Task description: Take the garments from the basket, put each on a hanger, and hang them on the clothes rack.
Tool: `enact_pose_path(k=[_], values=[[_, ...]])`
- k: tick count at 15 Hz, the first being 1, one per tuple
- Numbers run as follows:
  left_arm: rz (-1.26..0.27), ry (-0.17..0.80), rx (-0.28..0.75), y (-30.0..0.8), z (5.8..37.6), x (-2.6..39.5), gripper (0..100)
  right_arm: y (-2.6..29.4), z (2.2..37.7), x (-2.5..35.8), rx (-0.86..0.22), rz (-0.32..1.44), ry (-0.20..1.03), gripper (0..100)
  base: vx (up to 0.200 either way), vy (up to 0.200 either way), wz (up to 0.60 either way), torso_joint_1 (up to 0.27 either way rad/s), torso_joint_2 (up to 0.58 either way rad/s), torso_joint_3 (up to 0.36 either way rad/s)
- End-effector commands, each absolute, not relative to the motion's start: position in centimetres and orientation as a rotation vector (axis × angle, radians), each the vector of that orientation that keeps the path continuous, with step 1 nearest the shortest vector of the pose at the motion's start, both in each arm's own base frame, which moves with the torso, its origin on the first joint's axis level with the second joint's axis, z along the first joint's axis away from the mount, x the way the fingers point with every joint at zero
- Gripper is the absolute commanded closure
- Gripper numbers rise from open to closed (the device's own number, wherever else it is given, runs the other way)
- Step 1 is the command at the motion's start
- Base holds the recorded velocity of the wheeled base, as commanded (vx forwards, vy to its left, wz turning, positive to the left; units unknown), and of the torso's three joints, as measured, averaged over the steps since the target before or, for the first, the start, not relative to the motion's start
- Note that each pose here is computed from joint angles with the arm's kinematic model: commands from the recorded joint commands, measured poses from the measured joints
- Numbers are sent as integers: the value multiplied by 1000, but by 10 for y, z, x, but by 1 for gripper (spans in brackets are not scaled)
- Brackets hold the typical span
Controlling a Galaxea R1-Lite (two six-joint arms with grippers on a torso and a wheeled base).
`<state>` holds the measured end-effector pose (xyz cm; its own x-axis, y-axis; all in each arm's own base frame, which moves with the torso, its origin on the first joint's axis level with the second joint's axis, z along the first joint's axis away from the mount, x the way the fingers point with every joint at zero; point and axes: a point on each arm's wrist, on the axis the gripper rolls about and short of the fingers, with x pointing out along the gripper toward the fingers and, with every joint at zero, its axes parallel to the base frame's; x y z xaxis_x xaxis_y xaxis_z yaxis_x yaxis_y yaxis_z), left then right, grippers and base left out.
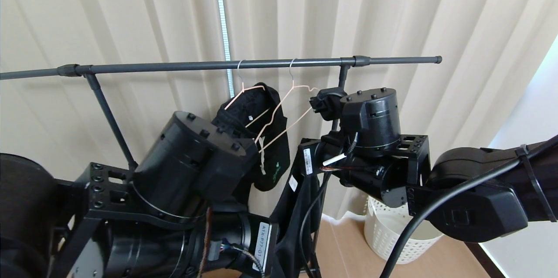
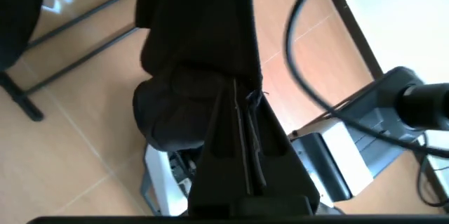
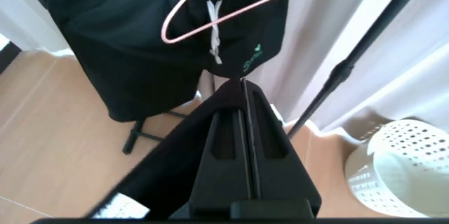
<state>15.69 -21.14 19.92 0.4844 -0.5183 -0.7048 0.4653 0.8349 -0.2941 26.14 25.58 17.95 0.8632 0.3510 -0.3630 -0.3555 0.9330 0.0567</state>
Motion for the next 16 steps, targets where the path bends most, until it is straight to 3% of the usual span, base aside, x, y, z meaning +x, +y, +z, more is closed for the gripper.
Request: enact_pose_path(k=[1,2,4,16], values=[[-569,939,-112,-240,189,169,100,263,175,266,-2,373,386,100,0,0,0,0,0,0],[-550,941,-177,-255,193,178,100,266,175,267,35,368,389,100,0,0,0,0,0,0],[-529,959,-184,-261,199,182,100,267,176,266,47,371,387,100,0,0,0,0,0,0],[-455,980,-174,-247,194,193,100,265,180,265,50,367,380,100,0,0,0,0,0,0]])
